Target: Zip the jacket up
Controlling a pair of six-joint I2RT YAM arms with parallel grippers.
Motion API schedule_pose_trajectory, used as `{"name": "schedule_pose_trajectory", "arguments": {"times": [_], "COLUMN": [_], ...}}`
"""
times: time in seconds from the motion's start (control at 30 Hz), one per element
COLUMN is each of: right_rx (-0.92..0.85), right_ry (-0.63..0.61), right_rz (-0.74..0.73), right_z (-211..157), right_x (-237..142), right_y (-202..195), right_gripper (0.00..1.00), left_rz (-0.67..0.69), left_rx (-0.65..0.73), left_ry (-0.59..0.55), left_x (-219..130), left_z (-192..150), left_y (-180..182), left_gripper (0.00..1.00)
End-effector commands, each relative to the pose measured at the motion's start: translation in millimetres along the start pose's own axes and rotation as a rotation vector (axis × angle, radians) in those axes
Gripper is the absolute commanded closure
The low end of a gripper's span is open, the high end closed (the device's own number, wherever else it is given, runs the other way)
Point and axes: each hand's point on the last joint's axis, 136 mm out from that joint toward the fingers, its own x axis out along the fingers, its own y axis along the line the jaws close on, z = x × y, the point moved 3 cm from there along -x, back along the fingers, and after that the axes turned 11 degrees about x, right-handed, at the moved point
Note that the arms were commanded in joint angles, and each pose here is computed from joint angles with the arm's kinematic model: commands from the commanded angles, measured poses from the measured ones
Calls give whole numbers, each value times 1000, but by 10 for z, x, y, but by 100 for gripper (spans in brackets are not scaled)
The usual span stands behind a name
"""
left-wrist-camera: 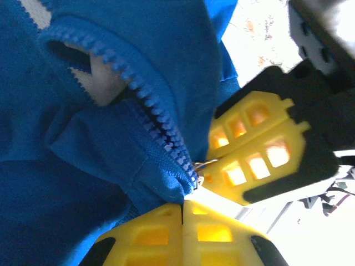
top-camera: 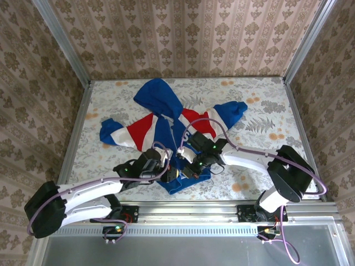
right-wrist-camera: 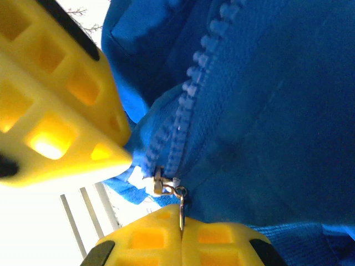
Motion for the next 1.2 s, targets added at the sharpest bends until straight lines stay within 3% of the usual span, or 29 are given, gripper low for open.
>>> {"name": "schedule_pose_trajectory", "arguments": {"times": [0.0, 0.33, 0.67, 0.73, 0.87, 1.0, 1.17], "right_rx": [-14, -6, 25, 33, 44, 45, 43], "right_ry": [27, -47, -95, -86, -72, -71, -86], "right_rz": [68, 102, 133, 145, 160, 172, 195], "right_z": [53, 272, 277, 239, 174, 147, 166], "right_x": [-13, -59, -31, 6, 42, 58, 55], "right_y": [118, 166, 160, 158, 158, 167, 194], "right_gripper": [100, 100, 100, 100, 100, 100, 100], "left_rz": [22, 71, 69, 57, 46, 22, -5], "left_rx": [40, 3, -1, -3, -24, -91, -122], "left_ry": [60, 74, 47, 2, -88, -208, -312], "left_x": [-31, -26, -65, -110, -230, -326, -354], "left_z": [-161, -362, -356, -307, -233, -187, -137], "left_y": [21, 168, 172, 153, 148, 184, 171], "left_gripper": [100, 100, 99, 84, 66, 58, 56]}}
